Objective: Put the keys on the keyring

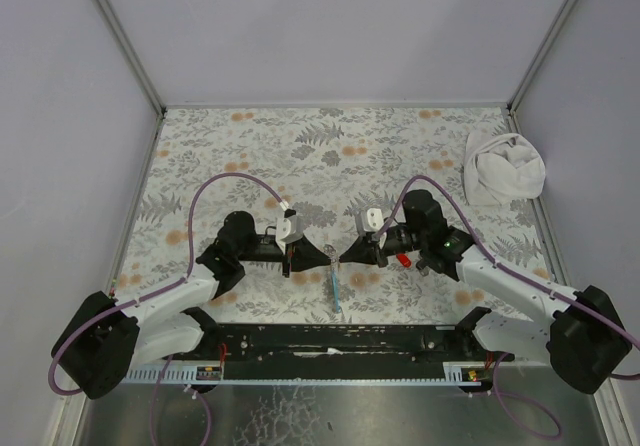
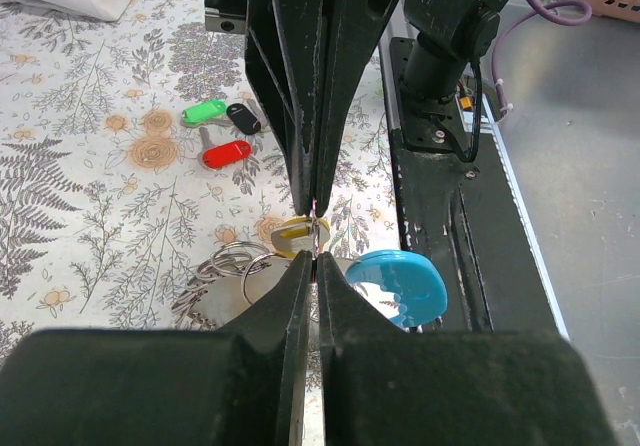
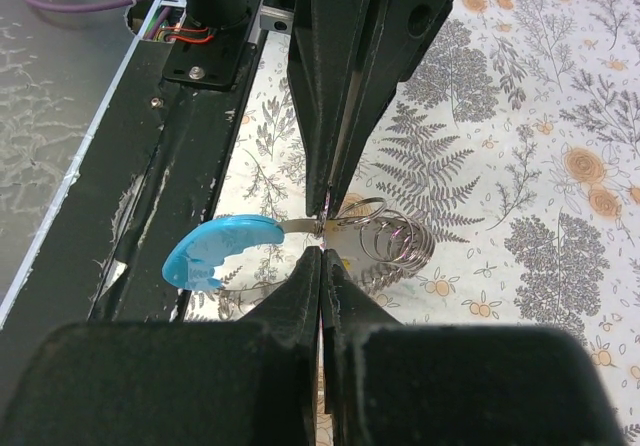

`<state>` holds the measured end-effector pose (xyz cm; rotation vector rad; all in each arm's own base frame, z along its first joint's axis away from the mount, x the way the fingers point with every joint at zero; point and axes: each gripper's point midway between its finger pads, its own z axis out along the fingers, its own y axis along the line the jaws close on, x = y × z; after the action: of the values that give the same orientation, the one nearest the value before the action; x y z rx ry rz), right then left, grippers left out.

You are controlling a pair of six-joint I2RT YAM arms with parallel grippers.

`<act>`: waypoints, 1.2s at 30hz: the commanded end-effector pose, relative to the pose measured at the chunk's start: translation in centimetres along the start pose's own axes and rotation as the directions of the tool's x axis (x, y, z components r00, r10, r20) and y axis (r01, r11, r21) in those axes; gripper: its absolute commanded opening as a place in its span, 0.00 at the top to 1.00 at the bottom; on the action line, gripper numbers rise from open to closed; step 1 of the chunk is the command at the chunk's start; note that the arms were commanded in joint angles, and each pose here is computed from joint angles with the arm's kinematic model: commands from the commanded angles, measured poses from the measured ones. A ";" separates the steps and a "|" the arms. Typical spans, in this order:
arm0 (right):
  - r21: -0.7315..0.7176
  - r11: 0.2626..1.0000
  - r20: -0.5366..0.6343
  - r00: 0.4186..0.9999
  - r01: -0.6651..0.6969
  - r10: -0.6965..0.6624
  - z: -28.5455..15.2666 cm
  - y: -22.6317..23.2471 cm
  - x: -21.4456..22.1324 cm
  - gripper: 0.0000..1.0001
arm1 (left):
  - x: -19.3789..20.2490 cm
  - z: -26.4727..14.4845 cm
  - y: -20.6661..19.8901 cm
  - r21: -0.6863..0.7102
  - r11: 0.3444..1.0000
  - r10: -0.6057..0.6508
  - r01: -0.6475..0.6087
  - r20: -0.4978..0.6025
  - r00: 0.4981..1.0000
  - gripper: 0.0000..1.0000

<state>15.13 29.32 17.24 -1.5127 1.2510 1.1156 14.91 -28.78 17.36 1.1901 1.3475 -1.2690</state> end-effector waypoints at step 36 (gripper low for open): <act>0.018 0.998 0.022 0.998 0.054 -0.055 -0.3 -0.4 -2.1 1.00 | -1.6 0.0 -0.1 0.005 0.998 0.070 -0.070 0.042 0.997 1.00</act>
<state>15.10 29.00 17.10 -1.5097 1.2760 1.1008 14.91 -28.70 17.59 1.1842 1.3458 -1.2630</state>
